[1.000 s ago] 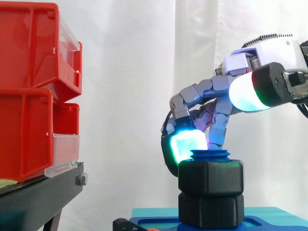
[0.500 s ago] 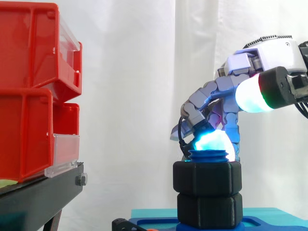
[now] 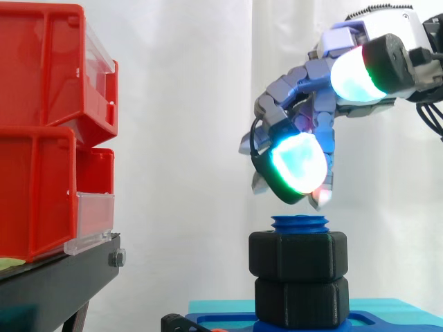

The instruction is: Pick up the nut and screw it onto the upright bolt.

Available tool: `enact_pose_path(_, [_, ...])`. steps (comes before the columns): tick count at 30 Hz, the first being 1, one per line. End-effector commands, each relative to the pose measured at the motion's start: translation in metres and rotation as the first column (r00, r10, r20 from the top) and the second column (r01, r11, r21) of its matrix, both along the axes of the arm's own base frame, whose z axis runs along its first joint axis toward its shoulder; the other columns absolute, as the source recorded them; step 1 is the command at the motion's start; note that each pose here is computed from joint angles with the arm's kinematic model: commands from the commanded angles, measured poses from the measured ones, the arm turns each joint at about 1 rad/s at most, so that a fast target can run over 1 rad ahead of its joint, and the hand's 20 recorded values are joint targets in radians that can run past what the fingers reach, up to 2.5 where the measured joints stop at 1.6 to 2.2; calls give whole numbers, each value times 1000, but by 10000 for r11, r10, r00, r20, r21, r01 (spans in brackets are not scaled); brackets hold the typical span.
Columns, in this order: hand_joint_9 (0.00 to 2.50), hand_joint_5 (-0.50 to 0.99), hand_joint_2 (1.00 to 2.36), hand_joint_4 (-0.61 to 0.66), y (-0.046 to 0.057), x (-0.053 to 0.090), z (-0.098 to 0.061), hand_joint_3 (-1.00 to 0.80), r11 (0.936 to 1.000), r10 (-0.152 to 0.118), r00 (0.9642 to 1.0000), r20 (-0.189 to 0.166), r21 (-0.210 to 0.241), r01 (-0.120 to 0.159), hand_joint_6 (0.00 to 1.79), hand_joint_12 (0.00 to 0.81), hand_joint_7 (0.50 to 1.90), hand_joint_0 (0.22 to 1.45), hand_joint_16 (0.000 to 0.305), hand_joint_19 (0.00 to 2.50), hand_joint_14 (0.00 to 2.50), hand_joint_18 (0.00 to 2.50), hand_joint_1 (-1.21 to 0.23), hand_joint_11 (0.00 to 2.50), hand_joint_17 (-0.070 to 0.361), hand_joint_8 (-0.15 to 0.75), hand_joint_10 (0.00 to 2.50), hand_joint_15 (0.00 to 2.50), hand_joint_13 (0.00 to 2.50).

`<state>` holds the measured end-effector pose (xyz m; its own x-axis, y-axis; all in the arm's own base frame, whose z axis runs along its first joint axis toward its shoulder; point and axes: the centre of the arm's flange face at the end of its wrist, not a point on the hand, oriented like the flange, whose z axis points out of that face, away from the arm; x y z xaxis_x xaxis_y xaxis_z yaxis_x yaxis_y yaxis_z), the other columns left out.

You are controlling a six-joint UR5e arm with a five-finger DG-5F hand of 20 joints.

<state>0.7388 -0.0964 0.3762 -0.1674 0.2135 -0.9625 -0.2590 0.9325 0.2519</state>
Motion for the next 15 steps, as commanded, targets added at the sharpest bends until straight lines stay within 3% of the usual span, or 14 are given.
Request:
enact_pose_path(1, [1166,-7,1000,267,7,3,-2,-500,10000,16,9999,126,14,-16,505,240,1156,502,17,0,0,281,-224,0,39,290,0,0,695])
enact_pose_path(6, [1088,-39,1000,299,22,6,-30,-500,9997,-172,9995,248,191,167,505,255,1011,498,20,0,0,253,-223,0,45,284,0,0,661])
enact_pose_path(9, [1045,-55,1000,289,32,8,-39,-500,9993,-258,9991,340,288,248,504,258,903,496,21,0,0,232,-220,0,48,278,0,0,635])
enact_pose_path(15, [935,-87,1000,246,41,11,-39,-500,9993,-257,9981,559,287,241,503,275,745,488,25,0,0,166,-205,0,55,260,0,0,571])
